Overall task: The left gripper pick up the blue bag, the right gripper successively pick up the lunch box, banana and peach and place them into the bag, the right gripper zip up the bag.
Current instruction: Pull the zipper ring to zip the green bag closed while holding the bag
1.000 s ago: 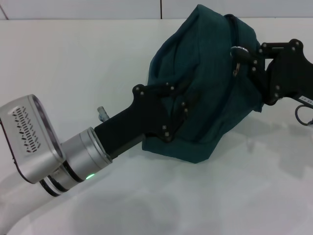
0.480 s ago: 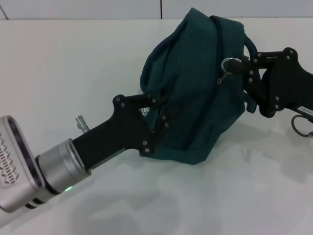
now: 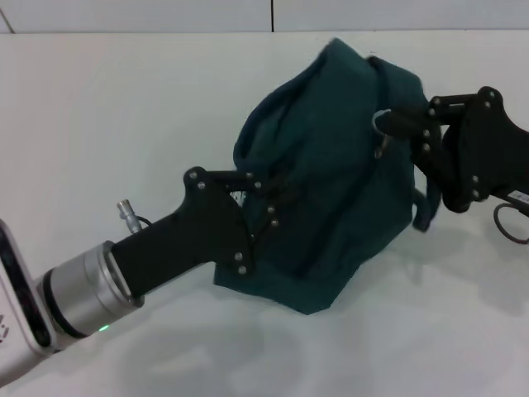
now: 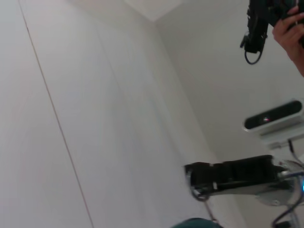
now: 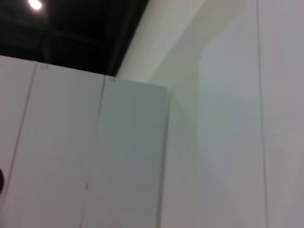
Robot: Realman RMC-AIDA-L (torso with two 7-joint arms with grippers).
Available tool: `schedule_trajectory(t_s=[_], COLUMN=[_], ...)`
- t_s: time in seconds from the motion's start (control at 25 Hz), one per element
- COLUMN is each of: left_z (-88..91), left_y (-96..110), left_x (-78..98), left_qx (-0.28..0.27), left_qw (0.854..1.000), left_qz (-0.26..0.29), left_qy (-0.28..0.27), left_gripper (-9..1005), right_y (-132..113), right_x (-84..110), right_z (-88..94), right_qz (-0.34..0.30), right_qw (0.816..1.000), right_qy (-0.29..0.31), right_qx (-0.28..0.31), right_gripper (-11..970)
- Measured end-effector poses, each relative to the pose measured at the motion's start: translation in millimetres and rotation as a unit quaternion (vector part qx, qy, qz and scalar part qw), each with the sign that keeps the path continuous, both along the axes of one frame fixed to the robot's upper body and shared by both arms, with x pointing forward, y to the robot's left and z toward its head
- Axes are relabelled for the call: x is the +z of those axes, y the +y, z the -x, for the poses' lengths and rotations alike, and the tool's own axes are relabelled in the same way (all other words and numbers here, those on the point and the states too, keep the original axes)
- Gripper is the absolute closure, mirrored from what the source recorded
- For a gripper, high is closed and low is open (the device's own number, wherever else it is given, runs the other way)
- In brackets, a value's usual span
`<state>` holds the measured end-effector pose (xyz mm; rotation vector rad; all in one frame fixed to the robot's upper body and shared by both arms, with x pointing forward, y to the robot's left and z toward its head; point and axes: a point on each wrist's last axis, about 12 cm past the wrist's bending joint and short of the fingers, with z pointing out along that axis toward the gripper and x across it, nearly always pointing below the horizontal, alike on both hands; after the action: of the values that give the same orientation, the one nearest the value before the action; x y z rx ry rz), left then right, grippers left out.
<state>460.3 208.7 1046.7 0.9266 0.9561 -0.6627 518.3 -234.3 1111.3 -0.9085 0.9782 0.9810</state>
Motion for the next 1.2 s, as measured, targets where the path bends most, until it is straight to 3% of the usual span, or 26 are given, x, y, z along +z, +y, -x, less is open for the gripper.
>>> schedule_trajectory(t_s=[0.28,0.68,1.2], left_z=[-5.3,-24.9,-28.6], left_y=[8,9,22], left_x=[3.3,-8.6,-8.9], left_qx=[0.014,0.062,0.103], left_qw=[1.000,0.996,0.993], left_qz=[-0.010,-0.063,-0.055], left_qy=[-0.025,0.022,0.035], left_gripper=[928,941,945], right_y=[-3,-12,-33], right_x=[-2.1,-10.5,-15.3], right_z=[0.5,-17.1,-21.1], right_qz=[-0.001,-0.007,-0.020], right_qw=[1.000,0.993,0.979], right_qy=[0.005,0.047,0.052], right_qx=[-0.012,-0.110,-0.198], right_gripper=[937,937,937])
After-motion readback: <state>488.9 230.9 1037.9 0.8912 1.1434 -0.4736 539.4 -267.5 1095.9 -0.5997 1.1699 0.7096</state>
